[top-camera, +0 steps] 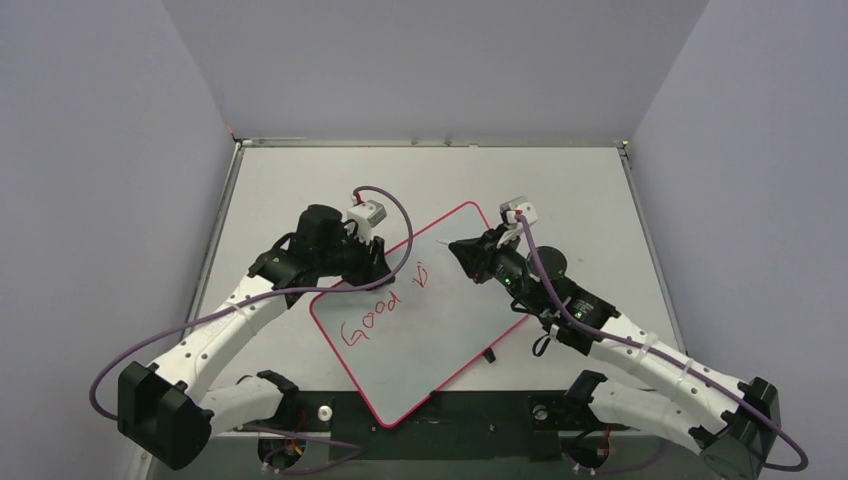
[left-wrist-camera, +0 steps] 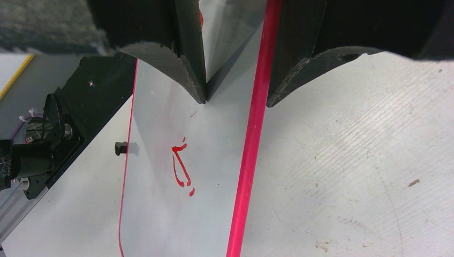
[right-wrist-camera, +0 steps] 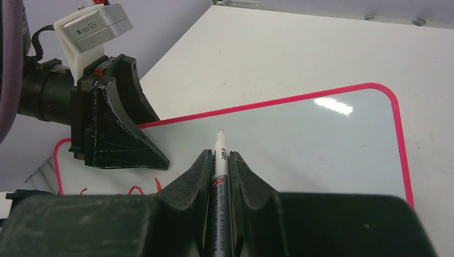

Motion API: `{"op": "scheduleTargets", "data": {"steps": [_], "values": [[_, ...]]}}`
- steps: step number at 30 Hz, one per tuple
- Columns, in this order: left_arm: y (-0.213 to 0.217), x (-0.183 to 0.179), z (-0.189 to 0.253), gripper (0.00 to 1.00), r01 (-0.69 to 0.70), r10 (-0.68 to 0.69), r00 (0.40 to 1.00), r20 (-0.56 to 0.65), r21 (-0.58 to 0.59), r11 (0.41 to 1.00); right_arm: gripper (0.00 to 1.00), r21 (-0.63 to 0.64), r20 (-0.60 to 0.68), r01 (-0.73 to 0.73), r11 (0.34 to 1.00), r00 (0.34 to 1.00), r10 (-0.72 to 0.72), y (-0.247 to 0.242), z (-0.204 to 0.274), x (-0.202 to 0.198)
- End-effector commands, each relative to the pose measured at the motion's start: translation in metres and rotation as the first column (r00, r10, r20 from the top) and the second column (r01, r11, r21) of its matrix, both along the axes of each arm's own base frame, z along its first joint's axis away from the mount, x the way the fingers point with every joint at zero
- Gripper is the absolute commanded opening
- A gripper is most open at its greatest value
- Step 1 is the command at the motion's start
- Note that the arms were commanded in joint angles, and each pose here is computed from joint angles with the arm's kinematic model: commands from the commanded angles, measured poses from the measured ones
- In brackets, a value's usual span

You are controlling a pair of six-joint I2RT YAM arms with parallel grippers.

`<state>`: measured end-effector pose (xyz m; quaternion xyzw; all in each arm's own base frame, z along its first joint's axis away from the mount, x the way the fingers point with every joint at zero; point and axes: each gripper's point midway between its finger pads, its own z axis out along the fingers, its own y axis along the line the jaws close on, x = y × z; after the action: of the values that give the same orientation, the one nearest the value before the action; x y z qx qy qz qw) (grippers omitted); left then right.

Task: Write a sentence on the whiteboard
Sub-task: Write a sentence on the whiteboard stand.

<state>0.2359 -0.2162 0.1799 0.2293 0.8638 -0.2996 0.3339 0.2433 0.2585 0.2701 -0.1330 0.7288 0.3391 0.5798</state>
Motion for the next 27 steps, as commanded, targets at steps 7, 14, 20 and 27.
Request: {"op": "scheduleTargets", "data": {"steps": [7,14,20,27], "values": [[0.014,0.017,0.010,0.00,-0.047,0.039,0.991,0.127,0.056,0.997,0.00,0.047,0.032,-0.137,0.989,0.990,0.135,0.010,0.002,-0.012],[0.014,0.018,0.009,0.00,-0.049,0.041,0.991,0.126,0.060,0.997,0.00,0.024,-0.009,-0.158,0.987,0.987,0.159,0.008,-0.023,-0.016],[0.014,0.018,0.008,0.00,-0.049,0.041,0.992,0.123,0.063,0.997,0.00,0.001,-0.016,-0.164,0.986,0.986,0.164,0.006,-0.036,-0.019],[0.014,0.019,0.008,0.00,-0.050,0.041,0.991,0.124,0.065,0.997,0.00,-0.005,-0.022,-0.181,0.983,0.983,0.181,0.010,-0.042,-0.018]]}}
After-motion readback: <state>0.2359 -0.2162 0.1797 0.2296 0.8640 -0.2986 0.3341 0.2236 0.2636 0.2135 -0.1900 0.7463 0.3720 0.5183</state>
